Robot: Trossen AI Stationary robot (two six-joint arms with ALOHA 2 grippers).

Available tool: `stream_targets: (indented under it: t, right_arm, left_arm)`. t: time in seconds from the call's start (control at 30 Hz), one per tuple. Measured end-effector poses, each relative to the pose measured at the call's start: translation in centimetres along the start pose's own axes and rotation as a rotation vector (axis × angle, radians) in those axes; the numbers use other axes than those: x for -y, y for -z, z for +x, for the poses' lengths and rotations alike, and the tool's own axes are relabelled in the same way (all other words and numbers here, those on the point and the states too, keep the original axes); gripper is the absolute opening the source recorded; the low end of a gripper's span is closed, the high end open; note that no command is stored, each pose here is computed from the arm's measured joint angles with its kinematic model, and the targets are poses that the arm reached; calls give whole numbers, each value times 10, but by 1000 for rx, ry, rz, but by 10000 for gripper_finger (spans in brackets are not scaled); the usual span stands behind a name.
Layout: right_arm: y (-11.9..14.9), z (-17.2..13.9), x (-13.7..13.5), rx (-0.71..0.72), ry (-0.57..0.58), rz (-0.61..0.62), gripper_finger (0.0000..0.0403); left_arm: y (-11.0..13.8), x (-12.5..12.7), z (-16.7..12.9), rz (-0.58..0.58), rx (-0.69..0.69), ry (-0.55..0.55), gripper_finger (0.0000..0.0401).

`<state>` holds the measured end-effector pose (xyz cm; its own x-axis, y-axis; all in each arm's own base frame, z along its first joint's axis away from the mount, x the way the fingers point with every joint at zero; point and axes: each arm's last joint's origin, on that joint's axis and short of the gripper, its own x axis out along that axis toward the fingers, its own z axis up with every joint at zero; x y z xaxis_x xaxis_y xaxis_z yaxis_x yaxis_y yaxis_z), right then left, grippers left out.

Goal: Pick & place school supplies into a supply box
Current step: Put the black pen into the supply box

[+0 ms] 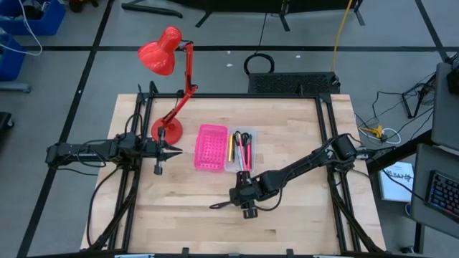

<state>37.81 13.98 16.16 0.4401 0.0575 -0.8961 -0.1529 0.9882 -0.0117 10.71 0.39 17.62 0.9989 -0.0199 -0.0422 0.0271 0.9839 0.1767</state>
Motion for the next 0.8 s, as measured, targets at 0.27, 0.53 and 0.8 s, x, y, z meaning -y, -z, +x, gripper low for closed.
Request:
stream_targets:
  t: [0.27, 0.53, 0.8]
  right_arm:
    - [16, 17, 1, 62, -9, -113, 154]
    - [30, 41, 1, 79, -28, -149, 127]
    - [45, 73, 1, -5, -115, -52, 22]
  left_arm:
    - [0, 0, 0, -18, -2, 0, 44]
    - [3, 0, 0, -29, -26, 4, 44]
    - [4, 1, 1, -33, -44, 5, 44]
